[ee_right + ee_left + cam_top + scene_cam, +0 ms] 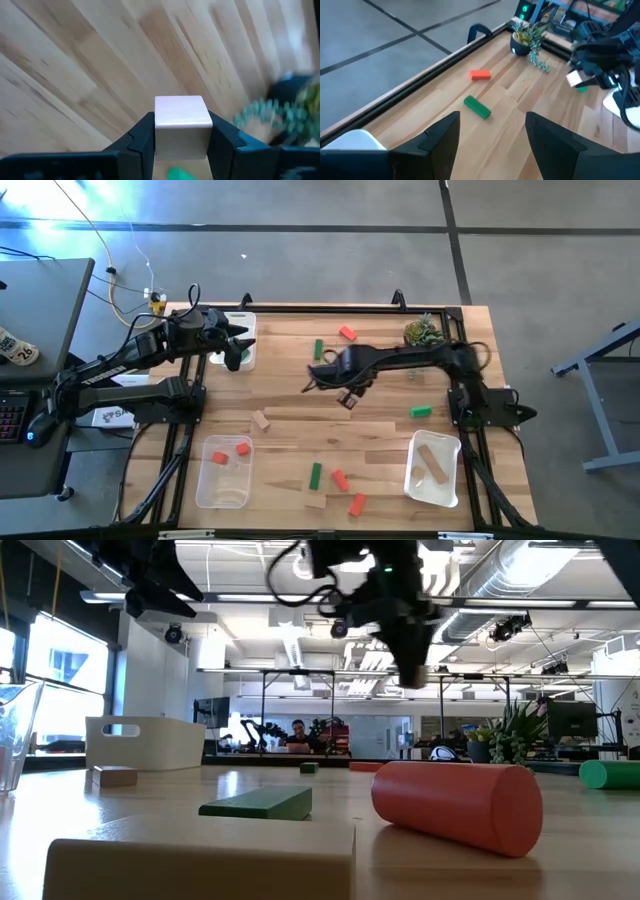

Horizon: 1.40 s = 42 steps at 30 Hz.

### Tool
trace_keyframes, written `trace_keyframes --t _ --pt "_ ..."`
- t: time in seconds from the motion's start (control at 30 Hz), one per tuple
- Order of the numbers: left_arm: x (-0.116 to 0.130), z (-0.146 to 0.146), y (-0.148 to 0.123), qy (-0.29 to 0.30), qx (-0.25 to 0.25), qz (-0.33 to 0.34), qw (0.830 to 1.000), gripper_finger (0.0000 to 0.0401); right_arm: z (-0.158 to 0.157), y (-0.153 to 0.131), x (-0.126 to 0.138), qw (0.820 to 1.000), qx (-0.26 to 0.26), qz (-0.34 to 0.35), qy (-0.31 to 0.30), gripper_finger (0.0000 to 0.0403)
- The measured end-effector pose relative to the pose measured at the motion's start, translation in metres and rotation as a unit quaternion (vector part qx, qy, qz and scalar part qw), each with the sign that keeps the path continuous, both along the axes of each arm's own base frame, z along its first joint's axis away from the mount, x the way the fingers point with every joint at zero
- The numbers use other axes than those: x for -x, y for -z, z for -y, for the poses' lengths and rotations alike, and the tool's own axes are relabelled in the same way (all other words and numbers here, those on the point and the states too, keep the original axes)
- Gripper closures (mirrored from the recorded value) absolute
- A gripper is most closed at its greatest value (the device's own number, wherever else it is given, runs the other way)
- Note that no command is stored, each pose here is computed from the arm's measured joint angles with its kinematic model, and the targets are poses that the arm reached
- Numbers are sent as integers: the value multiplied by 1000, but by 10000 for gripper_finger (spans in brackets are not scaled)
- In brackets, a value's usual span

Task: Sort & place blocks by color
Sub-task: Put the brown block into the bottom white bin

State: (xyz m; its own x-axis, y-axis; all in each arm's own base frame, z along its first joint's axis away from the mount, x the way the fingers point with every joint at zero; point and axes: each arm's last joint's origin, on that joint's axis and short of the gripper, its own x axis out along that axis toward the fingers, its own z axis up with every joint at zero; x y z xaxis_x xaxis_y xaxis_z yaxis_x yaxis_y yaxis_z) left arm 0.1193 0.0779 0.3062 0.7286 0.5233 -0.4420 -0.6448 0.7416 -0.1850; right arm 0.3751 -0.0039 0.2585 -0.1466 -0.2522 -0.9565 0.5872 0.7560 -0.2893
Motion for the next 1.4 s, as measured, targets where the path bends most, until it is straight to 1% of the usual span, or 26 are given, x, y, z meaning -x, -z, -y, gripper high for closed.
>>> trace_keyframes --t 0.17,0.3,0.43,0.53,0.63,0.77,0.87,1.07,1.17,1.4 --pt "-6 -4 -3 4 -19 14 1000 190 -8 -5 42 995 -17 58 80 292" --pt "-14 -9 -6 8 -40 27 999 190 -23 -9 73 983 -36 106 143 292" --pt "-24 -16 -6 11 -49 39 998 190 -44 -15 103 969 -50 142 198 292" --pt "-33 -20 -3 18 -52 36 998 190 -60 -17 121 959 -63 156 228 292" --pt "-40 -25 2 21 -47 29 998 190 -79 -20 135 953 -83 162 244 292" --pt "-50 -30 9 31 -30 20 999 190 -105 -23 147 946 -97 166 260 292" --pt "-57 -34 15 41 -18 14 999 190 -122 -22 155 939 -103 165 284 292" --pt "-68 -41 29 33 19 -5 999 190 -153 -15 166 923 -110 163 331 286" --pt "-74 -42 36 39 31 -15 999 190 -167 -9 168 921 -114 149 342 278" --pt "-91 -31 48 77 46 -42 995 190 -187 5 171 924 -116 103 348 280"
